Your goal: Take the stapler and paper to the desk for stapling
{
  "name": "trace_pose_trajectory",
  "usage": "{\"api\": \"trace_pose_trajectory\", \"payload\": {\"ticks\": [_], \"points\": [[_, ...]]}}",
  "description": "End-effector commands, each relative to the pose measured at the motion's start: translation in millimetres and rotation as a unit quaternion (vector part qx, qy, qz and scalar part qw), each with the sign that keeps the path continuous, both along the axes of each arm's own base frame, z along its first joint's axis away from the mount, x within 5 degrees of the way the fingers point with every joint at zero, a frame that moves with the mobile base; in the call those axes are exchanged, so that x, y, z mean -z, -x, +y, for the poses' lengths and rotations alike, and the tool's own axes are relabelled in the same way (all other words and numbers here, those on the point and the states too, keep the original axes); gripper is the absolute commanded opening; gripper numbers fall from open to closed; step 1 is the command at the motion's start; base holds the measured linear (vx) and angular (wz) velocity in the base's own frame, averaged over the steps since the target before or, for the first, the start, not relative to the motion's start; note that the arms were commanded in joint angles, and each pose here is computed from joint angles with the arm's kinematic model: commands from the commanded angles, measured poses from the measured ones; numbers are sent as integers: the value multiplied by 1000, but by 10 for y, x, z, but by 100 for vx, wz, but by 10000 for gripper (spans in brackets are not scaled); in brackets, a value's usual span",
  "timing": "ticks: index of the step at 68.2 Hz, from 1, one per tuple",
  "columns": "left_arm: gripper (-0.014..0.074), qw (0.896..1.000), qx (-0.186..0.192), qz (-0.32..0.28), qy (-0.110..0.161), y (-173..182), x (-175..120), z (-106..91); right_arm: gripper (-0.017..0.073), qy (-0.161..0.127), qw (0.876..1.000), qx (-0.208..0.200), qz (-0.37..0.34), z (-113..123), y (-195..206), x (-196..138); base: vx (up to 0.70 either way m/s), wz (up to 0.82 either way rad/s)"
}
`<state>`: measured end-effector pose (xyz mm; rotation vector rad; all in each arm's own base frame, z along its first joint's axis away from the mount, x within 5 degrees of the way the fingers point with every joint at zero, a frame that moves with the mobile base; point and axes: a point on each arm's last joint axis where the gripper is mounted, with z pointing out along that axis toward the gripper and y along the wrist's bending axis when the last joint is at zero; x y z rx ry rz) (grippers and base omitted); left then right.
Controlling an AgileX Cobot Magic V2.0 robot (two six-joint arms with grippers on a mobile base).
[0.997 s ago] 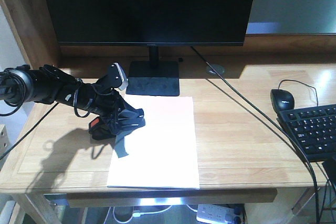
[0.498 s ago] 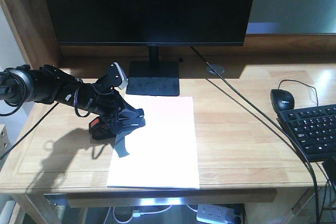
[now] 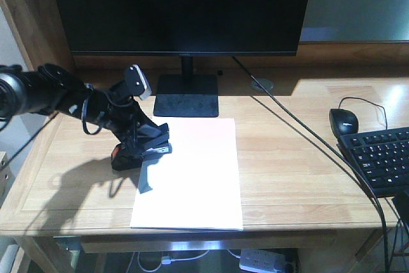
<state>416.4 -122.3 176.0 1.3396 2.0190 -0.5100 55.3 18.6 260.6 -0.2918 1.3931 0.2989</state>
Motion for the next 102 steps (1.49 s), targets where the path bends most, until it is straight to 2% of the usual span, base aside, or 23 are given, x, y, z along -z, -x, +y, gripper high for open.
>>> {"api": "trace_pose_trajectory", "payload": {"ticks": [1, 17, 27, 33, 39, 42, 46, 51, 62, 67, 77, 87, 94, 102], "points": [[-6, 998, -38, -49, 10, 41, -544, 22, 542, 3, 1000, 8, -11, -13, -1, -84, 0, 0], [-6, 988, -129, -64, -46, 178, -982, 221, 542, 3, 1000, 8, -11, -13, -1, -84, 0, 0], [-6, 970, -220, -58, -81, 296, -1229, 387, 542, 3, 1000, 8, -11, -13, -1, -84, 0, 0], [-6, 947, -310, -39, -74, 374, -1372, 493, 542, 4, 1000, 8, -11, -13, -1, -84, 0, 0], [-6, 916, -398, -22, -44, 477, -1549, 582, 542, 4, 1000, 8, -11, -13, -1, -84, 0, 0], [-6, 901, -431, -28, -33, 539, -1660, 630, 542, 4, 1000, 8, -11, -13, -1, -84, 0, 0], [-6, 888, -456, -49, -26, 613, -1802, 687, 542, 4, 1000, 8, -11, -13, -1, -84, 0, 0], [-6, 872, -486, -67, -4, 709, -1968, 739, 542, 4, 1000, 8, -11, -13, -1, -84, 0, 0], [-6, 845, -520, -103, 71, 1010, -2372, 805, 542, 3, 1000, 8, -11, -13, -1, -84, 0, 0], [-6, 831, -532, -114, 114, 1222, -2545, 838, 542, 3, 1000, 8, -11, -13, -1, -84, 0, 0], [-6, 823, -509, -179, 175, 1644, -2676, 886, 542, 3, 1000, 8, -11, -13, -1, -84, 0, 0], [-6, 818, -493, -214, 207, 2088, -2566, 943, 542, 3, 1000, 8, -11, -13, -1, -84, 0, 0], [-6, 816, -489, -222, 213, 2371, -2427, 987, 542, 3, 1000, 8, -11, -13, -1, -84, 0, 0], [-6, 818, -492, -215, 208, 2633, -2237, 1030, 542, 4, 1000, 8, -11, -13, -1, -84, 0, 0]]}}
